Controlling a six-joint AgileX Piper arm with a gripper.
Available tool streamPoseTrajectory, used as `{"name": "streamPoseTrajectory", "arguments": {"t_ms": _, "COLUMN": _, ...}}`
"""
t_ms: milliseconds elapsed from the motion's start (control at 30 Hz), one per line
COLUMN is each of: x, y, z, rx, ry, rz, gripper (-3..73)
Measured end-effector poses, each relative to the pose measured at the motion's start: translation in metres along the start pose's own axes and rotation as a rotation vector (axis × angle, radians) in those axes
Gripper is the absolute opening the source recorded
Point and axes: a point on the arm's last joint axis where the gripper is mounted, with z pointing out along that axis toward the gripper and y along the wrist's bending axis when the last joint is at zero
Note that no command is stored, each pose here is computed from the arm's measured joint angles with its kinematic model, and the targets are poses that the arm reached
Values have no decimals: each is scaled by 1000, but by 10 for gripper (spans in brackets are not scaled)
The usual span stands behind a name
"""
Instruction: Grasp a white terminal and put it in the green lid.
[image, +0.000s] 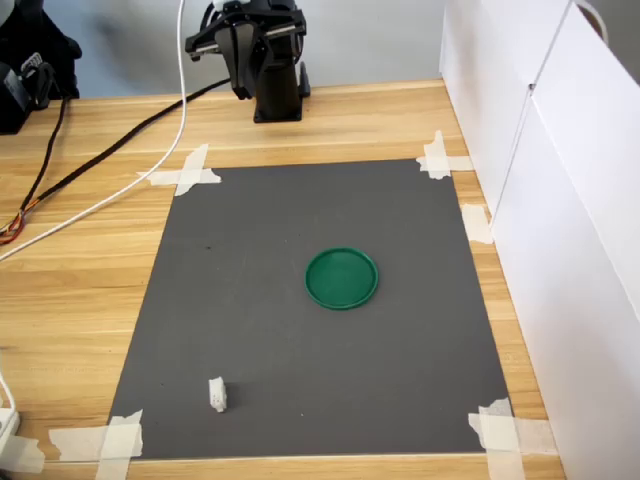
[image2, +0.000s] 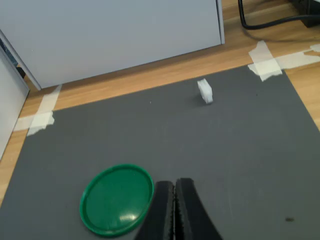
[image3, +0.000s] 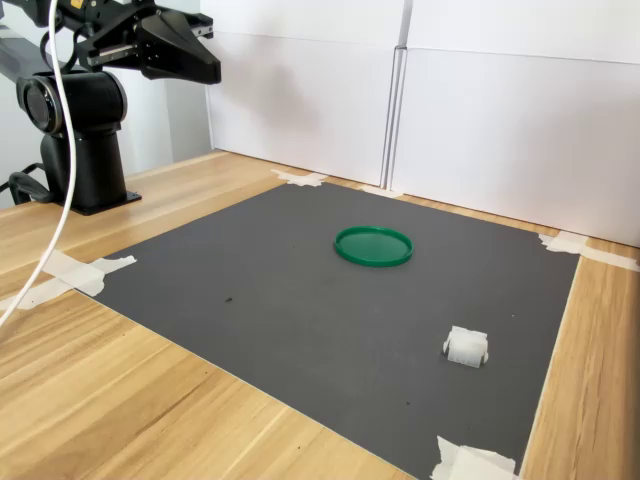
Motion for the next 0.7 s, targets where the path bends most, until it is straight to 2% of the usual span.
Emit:
{"name": "streamPoseTrajectory", "arguments": {"t_ms": 167, "x": -18, "y": 4, "z": 16, "rx": 8, "ry": 52, "rz": -9, "gripper": -21}}
{"name": "streamPoseTrajectory", "arguments": {"t_ms": 700, "x": -68, "y": 17, "z": 87, "rx": -12, "ry": 328, "rz": -194, "gripper": -21}}
